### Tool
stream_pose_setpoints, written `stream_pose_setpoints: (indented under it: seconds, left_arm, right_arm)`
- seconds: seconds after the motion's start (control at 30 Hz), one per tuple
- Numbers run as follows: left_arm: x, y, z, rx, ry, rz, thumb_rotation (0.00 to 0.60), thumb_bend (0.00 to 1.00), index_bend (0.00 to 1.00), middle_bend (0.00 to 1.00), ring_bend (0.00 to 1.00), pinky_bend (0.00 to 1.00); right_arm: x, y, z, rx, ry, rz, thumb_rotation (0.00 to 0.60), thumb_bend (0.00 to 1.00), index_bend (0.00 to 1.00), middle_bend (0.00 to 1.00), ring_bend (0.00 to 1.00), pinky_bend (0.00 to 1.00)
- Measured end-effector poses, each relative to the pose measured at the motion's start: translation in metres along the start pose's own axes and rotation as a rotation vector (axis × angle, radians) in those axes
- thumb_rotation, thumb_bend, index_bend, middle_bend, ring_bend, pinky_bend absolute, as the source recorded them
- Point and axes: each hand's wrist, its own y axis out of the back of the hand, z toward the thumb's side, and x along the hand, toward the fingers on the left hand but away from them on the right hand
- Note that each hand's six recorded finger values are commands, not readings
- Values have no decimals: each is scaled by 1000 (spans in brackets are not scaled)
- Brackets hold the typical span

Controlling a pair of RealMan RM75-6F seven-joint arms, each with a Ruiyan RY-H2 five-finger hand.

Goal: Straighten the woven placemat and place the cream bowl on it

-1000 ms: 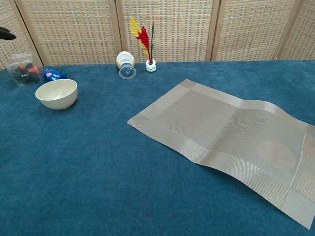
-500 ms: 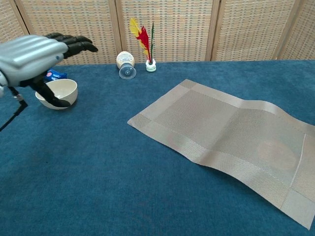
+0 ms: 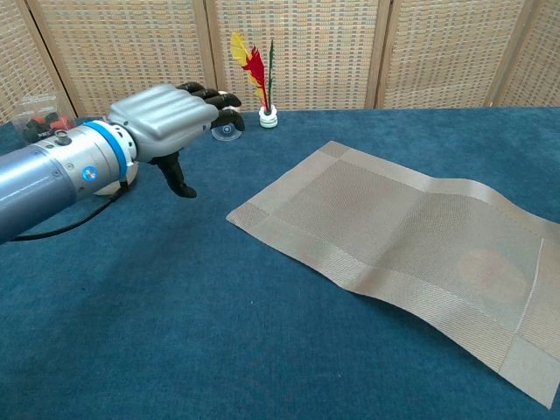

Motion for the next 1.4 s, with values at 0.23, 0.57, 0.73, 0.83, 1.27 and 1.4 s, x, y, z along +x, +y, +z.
stream_pose_setpoints:
  seconds: [0.23,0.57,0.73,0.83,1.27,1.4]
  left_arm:
    - [18,-18,17,23,-5,-43,600,68,132,0,0,0]
    - [27,-39,33,36,-15,-82,600,68,120,0,0,0]
    - [31,-44,41,40,-21,-87,600,69,120,0,0,0]
    - [34,-46,45,44,-22,-90,600,69,123,0,0,0]
    - [49,-48,49,86,-9,-78,600,129,160,0,0,0]
    - [51,-53,50,98,-2,-87,600,214,166,0,0,0]
  right_arm:
    - [-1,2,-3,-10,-8,-9,600,378,163,0,0,0]
    - [-1,1,-4,-8,-9,-13,600,378,163,0,0,0]
    - [-2,1,-5,-11,-14,-15,600,378,163,0,0,0]
    - [-2,2,-5,-16,-15,-17,600,378,163,0,0,0]
    - [-3,3,-7,-34,-23,-19,600,378,165,0,0,0]
    - [-3,3,-6,-36,-18,-25,600,378,167,0,0,0]
